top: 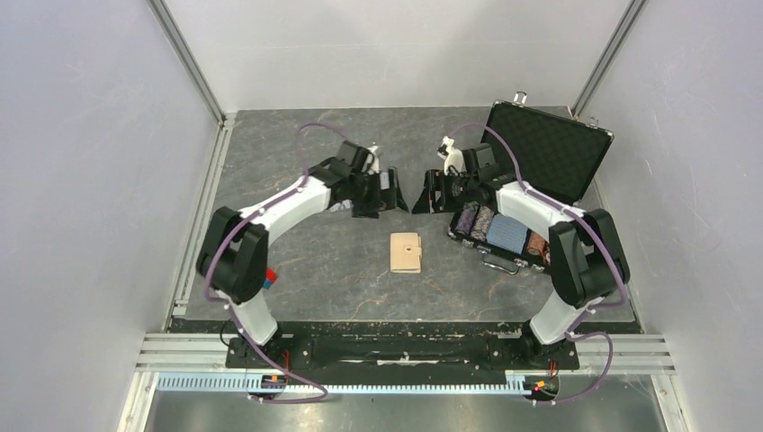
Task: Put the credit cards into the card holder
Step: Close the card holder at the center of the board.
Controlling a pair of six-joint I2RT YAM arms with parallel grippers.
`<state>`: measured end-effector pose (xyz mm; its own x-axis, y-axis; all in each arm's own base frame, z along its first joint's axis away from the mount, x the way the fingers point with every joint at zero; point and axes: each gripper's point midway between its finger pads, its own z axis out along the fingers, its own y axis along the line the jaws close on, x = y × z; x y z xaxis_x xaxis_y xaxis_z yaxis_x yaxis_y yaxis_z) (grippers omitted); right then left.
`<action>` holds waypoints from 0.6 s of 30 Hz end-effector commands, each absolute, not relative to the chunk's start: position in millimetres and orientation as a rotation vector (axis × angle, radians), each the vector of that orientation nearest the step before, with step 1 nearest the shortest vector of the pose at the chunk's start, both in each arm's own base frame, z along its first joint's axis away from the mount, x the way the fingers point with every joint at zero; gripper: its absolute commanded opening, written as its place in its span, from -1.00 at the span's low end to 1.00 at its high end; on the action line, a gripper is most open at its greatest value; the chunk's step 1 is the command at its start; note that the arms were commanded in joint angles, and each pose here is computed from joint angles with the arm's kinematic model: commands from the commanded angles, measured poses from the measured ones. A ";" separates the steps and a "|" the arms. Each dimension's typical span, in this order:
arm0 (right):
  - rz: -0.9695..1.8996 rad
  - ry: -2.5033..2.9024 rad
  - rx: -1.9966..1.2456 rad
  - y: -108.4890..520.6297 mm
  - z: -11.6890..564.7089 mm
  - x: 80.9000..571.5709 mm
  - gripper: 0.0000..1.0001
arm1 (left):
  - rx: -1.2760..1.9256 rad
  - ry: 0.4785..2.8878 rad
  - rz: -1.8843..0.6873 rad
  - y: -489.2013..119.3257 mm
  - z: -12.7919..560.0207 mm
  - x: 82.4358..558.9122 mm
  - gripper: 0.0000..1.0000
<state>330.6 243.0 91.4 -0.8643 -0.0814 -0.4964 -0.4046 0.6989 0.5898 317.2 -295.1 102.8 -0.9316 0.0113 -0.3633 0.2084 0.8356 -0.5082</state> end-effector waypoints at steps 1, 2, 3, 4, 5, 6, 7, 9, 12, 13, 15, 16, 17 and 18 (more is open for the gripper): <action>1.031 2.344 -0.328 238.5 124.4 345.3 0.58 | -0.017 2.451 -1.114 -284.5 144.3 347.0 1.00; 1.028 2.342 -0.316 236.2 125.4 345.7 0.66 | -0.052 2.432 -1.151 -278.1 147.2 349.4 1.00; 1.026 2.342 -0.303 234.5 125.6 345.8 0.71 | -0.089 2.410 -1.178 -268.6 148.3 354.5 1.00; 1.027 2.347 -0.291 233.2 124.6 345.0 0.76 | -0.110 2.392 -1.206 -262.4 149.8 356.5 1.00; 1.027 2.346 -0.281 232.8 124.5 345.4 0.79 | -0.139 2.375 -1.220 -253.4 149.9 359.5 1.00; 1.026 2.353 -0.272 232.4 123.0 345.1 0.83 | -0.152 2.368 -1.237 -247.0 149.0 359.8 1.00; 1.028 2.361 -0.264 232.3 120.6 344.2 0.88 | -0.171 2.358 -1.243 -238.3 149.8 361.8 1.00; 1.026 2.362 -0.245 231.7 118.8 343.8 0.96 | -0.208 2.347 -1.266 -223.4 149.1 362.4 1.00; 1.014 2.360 -0.224 230.0 116.9 345.3 0.96 | -0.280 2.324 -1.279 -199.9 146.4 361.4 1.00; 1.008 2.361 -0.222 229.7 116.5 345.9 0.96 | -0.310 2.317 -1.285 -192.2 144.6 359.5 1.00; 0.988 2.356 -0.215 228.1 117.2 348.7 0.96 | -0.339 2.287 -1.296 -180.5 146.3 358.3 1.00; 0.976 2.354 -0.211 227.0 117.1 349.9 0.96 | -0.352 2.283 -1.298 -175.5 145.1 356.7 1.00; 0.958 2.352 -0.207 224.8 117.2 350.8 0.96 | -0.364 2.274 -1.292 -169.6 145.1 356.6 1.00; 0.942 2.351 -0.201 222.6 116.9 350.2 0.96 | -0.370 2.271 -1.288 -164.5 143.8 356.2 1.00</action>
<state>338.1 227.7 101.6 -0.8612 0.0413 -0.5066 -0.3271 0.7179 0.6146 354.9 -172.9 115.5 -0.8618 -0.4393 -0.2537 -0.0583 0.5825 -0.8108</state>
